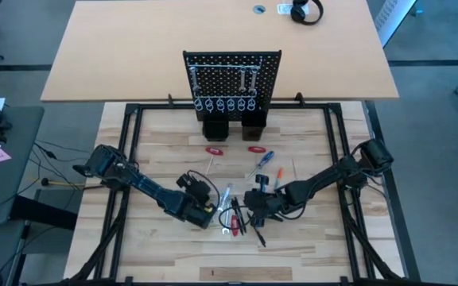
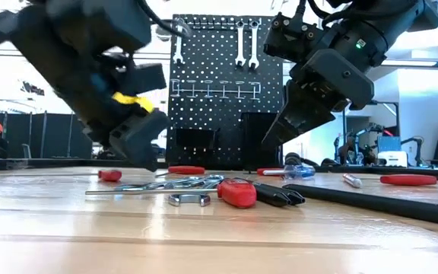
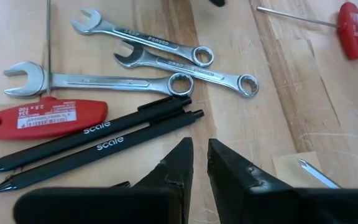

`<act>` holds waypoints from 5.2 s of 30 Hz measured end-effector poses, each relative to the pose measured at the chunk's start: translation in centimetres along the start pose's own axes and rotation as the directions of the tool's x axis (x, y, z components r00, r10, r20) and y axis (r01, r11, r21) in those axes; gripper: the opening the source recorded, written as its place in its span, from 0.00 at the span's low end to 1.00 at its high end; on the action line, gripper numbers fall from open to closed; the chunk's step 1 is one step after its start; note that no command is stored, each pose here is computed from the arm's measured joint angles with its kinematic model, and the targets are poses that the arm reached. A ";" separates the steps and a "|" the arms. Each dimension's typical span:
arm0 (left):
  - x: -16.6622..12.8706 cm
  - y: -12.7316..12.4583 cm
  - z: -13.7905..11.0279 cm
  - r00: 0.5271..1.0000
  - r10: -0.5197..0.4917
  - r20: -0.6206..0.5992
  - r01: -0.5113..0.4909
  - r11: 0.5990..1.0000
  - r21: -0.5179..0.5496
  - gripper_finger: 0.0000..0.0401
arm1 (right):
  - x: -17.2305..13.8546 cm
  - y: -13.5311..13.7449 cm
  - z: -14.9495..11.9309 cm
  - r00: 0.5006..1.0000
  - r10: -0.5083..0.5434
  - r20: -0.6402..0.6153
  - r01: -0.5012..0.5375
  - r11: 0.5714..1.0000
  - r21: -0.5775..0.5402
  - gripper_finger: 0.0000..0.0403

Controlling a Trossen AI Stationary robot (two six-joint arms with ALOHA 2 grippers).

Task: Hang tools onto peg board
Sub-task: Hang the wrench on the peg board

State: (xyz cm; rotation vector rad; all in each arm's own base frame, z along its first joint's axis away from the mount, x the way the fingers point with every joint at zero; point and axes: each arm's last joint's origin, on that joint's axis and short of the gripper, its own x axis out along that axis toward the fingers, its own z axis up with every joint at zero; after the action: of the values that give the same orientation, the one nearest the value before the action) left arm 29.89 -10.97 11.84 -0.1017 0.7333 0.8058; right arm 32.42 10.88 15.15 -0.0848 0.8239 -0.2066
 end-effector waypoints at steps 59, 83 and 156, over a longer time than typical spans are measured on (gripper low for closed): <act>-3.5 -0.9 2.1 0.974 -0.213 0.079 0.200 0.968 0.150 0.03 | 0.0 0.0 0.1 1.000 0.008 0.005 -0.008 1.000 -0.006 0.15; 1.7 3.1 -1.9 0.950 -0.314 0.009 0.314 0.949 -0.023 0.31 | -0.1 0.3 0.3 0.999 0.020 0.030 -0.019 1.000 -0.023 0.15; -2.1 2.2 -0.6 0.907 -0.362 0.216 0.360 0.932 0.050 0.00 | 10.3 -4.9 4.0 0.879 0.395 0.267 -0.348 0.915 -0.206 0.16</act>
State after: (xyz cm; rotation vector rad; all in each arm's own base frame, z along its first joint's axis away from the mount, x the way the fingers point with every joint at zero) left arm 27.09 -10.94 13.16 -0.1328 0.4855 0.4488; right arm 41.43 3.84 11.16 -0.0964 0.5319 0.2329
